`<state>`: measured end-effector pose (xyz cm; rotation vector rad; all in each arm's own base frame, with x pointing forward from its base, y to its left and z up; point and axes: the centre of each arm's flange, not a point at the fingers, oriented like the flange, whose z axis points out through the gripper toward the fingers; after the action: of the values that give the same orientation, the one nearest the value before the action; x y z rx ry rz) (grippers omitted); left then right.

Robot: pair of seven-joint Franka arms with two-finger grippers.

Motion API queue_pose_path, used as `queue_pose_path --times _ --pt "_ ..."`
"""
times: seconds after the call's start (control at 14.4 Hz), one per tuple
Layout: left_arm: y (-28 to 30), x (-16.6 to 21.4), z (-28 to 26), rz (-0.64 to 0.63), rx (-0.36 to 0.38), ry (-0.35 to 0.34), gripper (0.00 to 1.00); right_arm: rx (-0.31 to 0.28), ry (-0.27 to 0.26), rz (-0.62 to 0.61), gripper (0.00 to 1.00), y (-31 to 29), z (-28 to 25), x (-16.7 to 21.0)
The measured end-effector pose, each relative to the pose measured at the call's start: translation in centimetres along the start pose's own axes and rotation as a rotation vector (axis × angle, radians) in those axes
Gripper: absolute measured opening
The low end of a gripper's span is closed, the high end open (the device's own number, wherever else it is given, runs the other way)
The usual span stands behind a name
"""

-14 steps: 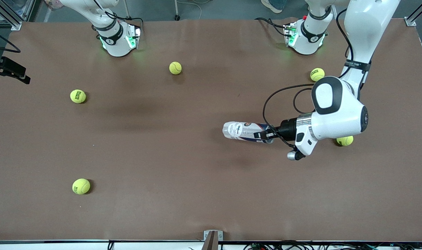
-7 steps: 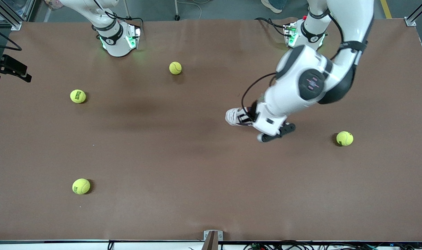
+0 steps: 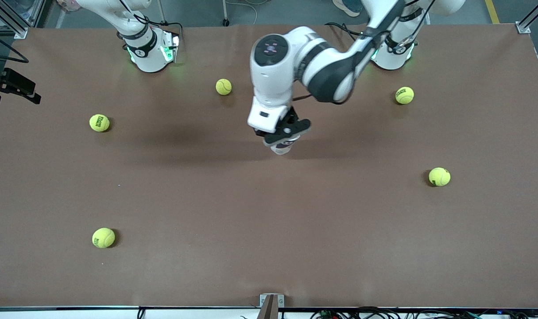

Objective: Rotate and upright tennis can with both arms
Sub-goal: 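Lift and rotate the can upright with the left gripper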

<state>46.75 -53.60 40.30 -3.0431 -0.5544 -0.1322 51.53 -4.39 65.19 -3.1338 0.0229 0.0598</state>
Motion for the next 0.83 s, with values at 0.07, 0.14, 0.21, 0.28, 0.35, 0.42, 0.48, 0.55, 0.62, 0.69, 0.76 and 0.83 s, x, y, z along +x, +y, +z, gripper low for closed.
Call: queue_pose_path --times 0.07,0.14,0.21,0.28,0.35,0.42,0.48,0.55,0.62,0.69,0.76,0.83 --pt "0.9 -1.5 1.3 0.021 0.021 0.016 0.06 0.0 0.001 0.0 1.0 0.0 0.0 0.0" --pt "1.5 -2.8 2.7 0.039 0.042 0.028 0.06 0.0 0.001 0.0 1.0 0.0 0.0 0.0" --pt "2.1 -3.8 3.9 0.054 0.062 0.04 0.06 0.0 0.002 0.0 1.0 0.0 0.0 0.0" --pt "2.4 -4.6 4.9 0.065 0.078 0.05 0.06 0.0 0.003 0.0 1.0 0.0 0.0 0.0" --pt "2.7 -5.1 5.7 0.073 0.088 0.053 0.06 0.0 0.005 0.0 1.0 0.0 0.0 0.1" --pt "2.8 -5.4 6.2 0.077 0.094 0.053 0.06 -0.001 0.007 0.0 1.0 0.0 -0.1 0.1" --pt "2.9 -5.3 6.4 0.077 0.097 0.052 0.06 -0.001 0.008 0.0 1.0 0.0 -0.1 0.1" --pt "2.8 -5.2 6.4 0.075 0.096 0.053 0.1 -0.001 0.008 0.0 1.0 0.0 -0.1 0.1" --pt "2.9 -5.1 6.3 0.073 0.094 0.054 0.19 -0.001 0.008 0.0 1.0 0.0 -0.1 0.1" --pt "2.9 -5.0 6.1 0.072 0.091 0.055 0.19 -0.001 0.008 0.0 1.0 0.0 -0.1 0.1" --pt "3.0 -4.9 5.9 0.071 0.087 0.056 0.25 -0.001 0.009 0.0 1.0 0.0 -0.1 0.1" --pt "3.0 -4.9 5.8 0.071 0.084 0.057 0.33 -0.001 0.009 0.0 1.0 0.0 -0.1 0.1"
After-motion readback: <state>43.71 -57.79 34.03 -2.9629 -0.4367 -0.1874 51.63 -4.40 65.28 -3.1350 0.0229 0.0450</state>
